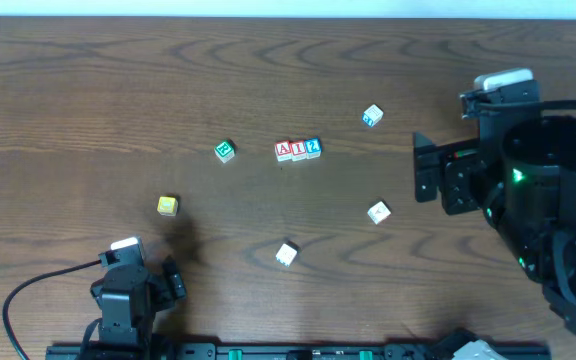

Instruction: Spell out Ai2

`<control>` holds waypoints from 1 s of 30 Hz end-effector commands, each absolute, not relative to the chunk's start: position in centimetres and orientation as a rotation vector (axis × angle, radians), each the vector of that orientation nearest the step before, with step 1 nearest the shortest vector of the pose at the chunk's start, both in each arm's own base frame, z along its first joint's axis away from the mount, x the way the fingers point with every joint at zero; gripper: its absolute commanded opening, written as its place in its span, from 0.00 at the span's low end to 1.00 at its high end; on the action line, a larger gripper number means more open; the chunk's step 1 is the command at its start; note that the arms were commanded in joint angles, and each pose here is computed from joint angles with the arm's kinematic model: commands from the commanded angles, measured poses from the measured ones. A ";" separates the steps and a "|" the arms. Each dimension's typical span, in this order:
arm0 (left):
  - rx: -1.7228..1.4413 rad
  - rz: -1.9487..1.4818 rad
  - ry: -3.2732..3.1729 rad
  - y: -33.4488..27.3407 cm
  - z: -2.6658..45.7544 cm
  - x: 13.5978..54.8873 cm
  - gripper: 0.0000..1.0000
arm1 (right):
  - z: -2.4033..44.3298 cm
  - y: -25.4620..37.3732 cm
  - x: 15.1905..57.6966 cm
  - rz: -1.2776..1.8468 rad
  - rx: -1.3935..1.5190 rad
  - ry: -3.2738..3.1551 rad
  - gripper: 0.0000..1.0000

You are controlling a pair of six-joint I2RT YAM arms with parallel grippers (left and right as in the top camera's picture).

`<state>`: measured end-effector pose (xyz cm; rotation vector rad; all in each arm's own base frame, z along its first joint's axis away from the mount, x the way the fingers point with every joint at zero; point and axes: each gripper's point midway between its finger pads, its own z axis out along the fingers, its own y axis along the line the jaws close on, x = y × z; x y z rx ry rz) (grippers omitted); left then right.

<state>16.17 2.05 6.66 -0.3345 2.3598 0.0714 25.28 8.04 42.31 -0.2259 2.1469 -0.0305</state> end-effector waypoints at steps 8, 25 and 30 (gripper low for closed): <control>-0.329 0.082 2.370 2.2 6.4 15.9 0.95 | 36.2 2.7 26.6 -0.016 0.023 2.151 0.99; -0.329 0.082 2.370 2.2 6.4 15.9 0.95 | 17.8 0.9 22.4 0.004 0.071 2.118 0.99; -0.329 0.082 2.370 2.2 6.4 15.9 0.95 | 15.0 1.6 21.6 0.074 0.051 2.096 0.99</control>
